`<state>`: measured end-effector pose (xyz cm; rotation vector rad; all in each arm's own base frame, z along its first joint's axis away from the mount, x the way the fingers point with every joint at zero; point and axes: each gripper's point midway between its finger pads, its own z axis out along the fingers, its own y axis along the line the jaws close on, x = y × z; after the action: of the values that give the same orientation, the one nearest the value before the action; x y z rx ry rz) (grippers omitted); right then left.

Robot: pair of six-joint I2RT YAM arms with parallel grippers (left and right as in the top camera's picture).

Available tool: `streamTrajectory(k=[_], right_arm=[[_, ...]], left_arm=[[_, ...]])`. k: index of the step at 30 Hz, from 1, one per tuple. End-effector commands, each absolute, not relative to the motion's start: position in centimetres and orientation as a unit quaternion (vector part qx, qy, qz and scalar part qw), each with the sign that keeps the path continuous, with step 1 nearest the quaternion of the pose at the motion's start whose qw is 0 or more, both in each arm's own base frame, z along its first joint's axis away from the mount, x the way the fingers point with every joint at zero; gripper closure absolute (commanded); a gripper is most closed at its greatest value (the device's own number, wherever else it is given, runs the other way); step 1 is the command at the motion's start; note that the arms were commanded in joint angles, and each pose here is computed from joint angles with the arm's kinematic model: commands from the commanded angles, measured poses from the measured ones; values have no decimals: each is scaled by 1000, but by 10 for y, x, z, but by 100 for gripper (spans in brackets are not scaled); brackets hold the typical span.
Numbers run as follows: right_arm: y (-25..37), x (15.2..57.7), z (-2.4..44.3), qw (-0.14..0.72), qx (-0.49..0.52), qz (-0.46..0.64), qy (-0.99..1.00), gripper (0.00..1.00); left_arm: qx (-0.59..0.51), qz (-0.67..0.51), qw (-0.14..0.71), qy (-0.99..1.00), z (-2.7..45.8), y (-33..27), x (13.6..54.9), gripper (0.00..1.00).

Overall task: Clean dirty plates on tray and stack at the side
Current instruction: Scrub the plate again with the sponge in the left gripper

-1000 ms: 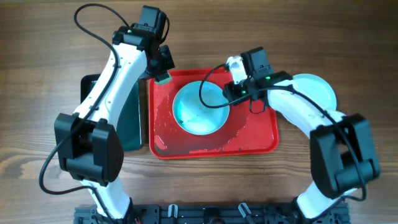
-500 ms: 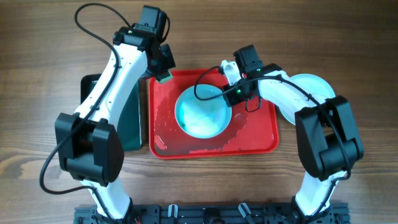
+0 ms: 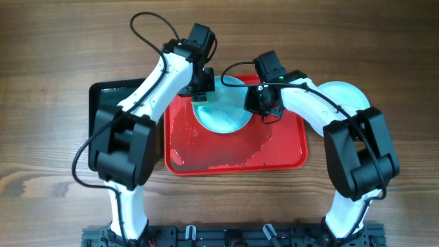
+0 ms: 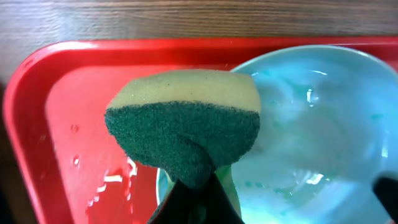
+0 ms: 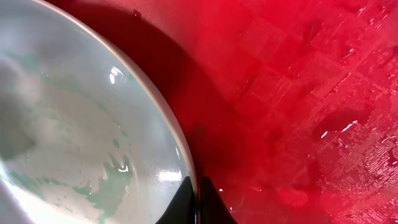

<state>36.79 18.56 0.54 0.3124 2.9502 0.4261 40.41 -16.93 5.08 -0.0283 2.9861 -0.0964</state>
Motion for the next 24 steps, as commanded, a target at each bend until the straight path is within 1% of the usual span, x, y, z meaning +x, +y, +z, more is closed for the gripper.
streamTrajectory(k=[1,4,6,8,11,14,16,18,20,21,22,24], right_arm=[[184,368,4,77,114,132,982,96],[184,368,4,78,106,132,983,96],[184,369,4,79,106,132,982,96],[185,368,4,78,106,134,982,96],[185,369,4,78,106,134,982,96],[185,368,4,78,106,134,982,96],[185,368,4,78,106,134,982,96],[185,368,4,78,106,134,982,96],[185,369,4,78,106,134,982,96],[185,368,4,78,106,134,982,96],[185,368,4,78,106,134,982,96],[185,368,4,78,105,133,982,96]], left_arm=[[70,-22,41,996,17,-169,397,96],[112,-30,21,993,-10,-172,390,96],[114,-51,13,992,-16,-179,383,96],[144,-87,-8,986,-15,-193,371,96],[221,-160,-59,960,-7,-223,335,96],[277,-187,-89,938,-2,-232,312,96],[278,-180,-85,940,-4,-229,315,96],[236,-157,-69,956,-7,-220,329,96],[168,-116,-34,978,-12,-203,356,96],[123,-77,-7,989,-15,-188,372,96],[43,6,41,998,-17,-157,398,96],[-47,110,105,987,-9,-119,420,96]])
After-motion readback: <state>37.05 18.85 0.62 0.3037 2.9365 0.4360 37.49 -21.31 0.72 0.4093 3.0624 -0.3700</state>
